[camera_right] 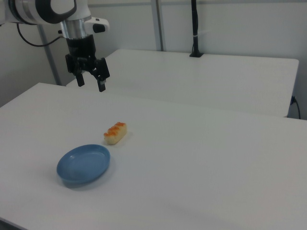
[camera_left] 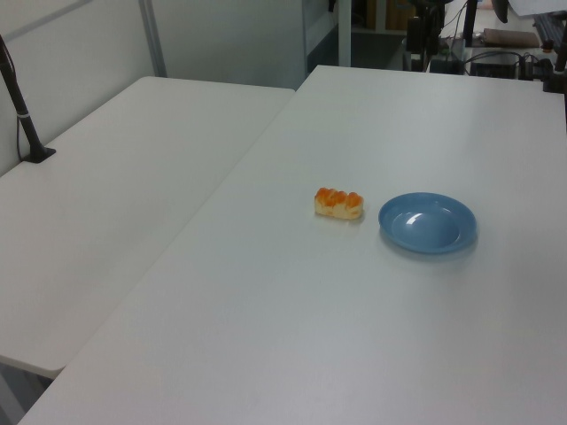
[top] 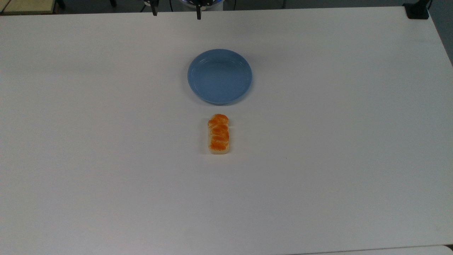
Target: Put the bread on a plate
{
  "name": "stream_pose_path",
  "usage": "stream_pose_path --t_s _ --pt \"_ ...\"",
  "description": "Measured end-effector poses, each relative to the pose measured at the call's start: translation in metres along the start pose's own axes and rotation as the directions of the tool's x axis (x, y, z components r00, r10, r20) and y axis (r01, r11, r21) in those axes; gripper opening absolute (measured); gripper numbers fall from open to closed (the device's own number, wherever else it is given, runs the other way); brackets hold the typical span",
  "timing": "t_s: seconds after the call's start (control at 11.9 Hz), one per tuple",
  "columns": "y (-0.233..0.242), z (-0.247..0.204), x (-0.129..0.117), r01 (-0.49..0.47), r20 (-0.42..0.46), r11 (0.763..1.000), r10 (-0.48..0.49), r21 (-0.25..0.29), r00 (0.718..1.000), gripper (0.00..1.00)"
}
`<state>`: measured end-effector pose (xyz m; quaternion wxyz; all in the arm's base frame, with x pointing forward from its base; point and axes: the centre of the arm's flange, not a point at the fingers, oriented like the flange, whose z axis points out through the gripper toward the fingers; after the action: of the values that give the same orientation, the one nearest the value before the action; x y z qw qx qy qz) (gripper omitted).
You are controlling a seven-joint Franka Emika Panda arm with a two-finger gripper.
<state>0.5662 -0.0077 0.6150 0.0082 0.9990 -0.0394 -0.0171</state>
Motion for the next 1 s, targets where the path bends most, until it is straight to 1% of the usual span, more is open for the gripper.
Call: stream_pose_path --t_s 0.17,0.42,0.75,1.0 --pt "-0.001 0.004 0.003 0.035 0.003 0.999 -0.035 -0.001 0.999 1.00" --pt "-0.004 0.018 0.016 0.047 -0.007 0.999 -0.047 0.001 0.999 1.00" --pt "-0.018 0.062 0.048 0.058 -0.012 0.998 -0.058 0.019 0.998 1.00" --pt "-0.050 0.107 0.074 0.076 -0.025 0.997 -0.075 0.014 0.997 1.00"
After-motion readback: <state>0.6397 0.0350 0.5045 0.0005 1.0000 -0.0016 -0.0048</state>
